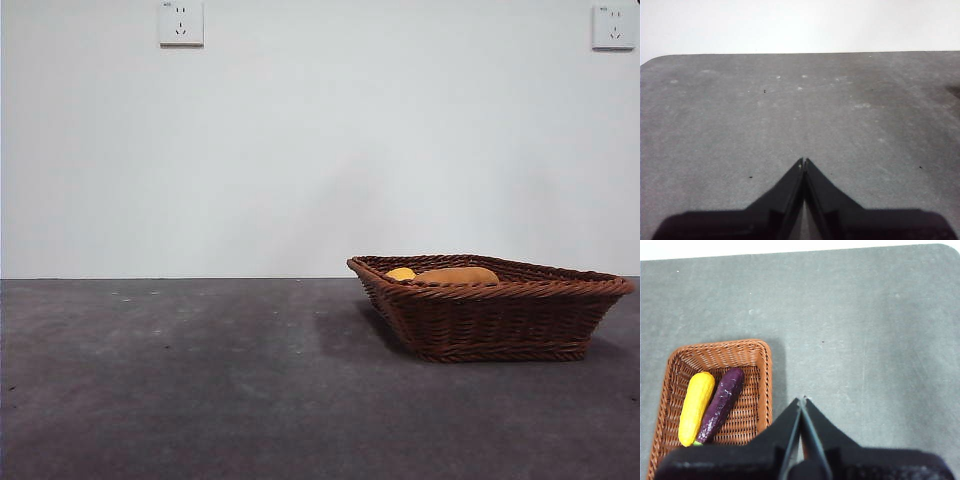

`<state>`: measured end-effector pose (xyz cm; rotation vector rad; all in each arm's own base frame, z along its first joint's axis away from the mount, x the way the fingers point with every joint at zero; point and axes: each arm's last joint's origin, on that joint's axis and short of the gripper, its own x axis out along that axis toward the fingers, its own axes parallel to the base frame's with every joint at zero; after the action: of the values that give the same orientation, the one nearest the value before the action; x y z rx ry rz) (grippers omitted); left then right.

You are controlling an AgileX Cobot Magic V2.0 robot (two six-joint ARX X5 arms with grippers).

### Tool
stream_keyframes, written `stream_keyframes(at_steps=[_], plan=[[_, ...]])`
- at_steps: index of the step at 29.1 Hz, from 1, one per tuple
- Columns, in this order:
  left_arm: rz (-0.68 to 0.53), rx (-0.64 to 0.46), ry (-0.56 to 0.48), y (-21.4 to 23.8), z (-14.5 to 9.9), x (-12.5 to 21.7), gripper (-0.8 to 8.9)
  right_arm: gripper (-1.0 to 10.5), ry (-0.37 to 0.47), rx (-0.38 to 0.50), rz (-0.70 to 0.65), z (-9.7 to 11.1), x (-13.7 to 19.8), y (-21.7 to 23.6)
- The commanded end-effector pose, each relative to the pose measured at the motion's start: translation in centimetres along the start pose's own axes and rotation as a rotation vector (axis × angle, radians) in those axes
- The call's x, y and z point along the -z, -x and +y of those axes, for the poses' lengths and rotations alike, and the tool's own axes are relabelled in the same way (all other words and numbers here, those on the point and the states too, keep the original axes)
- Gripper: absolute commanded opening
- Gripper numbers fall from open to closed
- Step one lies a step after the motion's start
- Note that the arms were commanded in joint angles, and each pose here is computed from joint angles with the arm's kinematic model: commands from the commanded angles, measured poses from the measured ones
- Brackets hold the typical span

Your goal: Help me put the vegetables on the table into the basket

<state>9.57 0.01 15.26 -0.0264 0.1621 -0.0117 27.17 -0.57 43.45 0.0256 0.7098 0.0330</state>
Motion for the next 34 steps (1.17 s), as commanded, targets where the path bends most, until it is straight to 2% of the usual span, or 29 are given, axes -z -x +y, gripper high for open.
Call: stream_keyframes(at_steps=[1, 16, 18, 22, 24, 26, 30, 34], plan=[[0.005, 0.007, 0.004, -0.1, 0.0, 0.3, -0.04, 0.0, -0.002, 0.001, 0.003, 0.0, 0.0, -0.3], [0.030, 0.007, 0.004, -0.3, 0.0, 0.5, -0.04, 0.0, -0.002, 0.001, 0.003, 0.0, 0.0, -0.3], [0.030, 0.006, 0.005, -0.3, 0.0, 0.5, -0.04, 0.0, -0.005, 0.022, 0.007, -0.2, 0.0, -0.4], [0.030, 0.007, 0.004, -0.3, 0.0, 0.5, -0.04, 0.0, -0.003, 0.055, -0.055, -0.1, 0.8, 2.4], [0.030, 0.007, 0.004, -0.3, 0.0, 0.5, -0.04, 0.0, 0.000, 0.055, -0.155, 0.0, 2.4, 4.1], [0.030, 0.007, 0.004, -0.3, 0.0, 0.5, -0.03, 0.0, 0.007, 0.056, -0.328, 0.1, 4.8, 4.8], [0.030, 0.007, 0.004, -0.3, 0.0, 0.5, -0.04, 0.0, 0.015, 0.066, -0.617, 0.1, 12.5, 4.9], [0.030, 0.007, 0.004, -0.3, 0.0, 0.5, -0.04, 0.0, -0.003, 0.122, -0.685, -0.1, 19.6, 3.1]])
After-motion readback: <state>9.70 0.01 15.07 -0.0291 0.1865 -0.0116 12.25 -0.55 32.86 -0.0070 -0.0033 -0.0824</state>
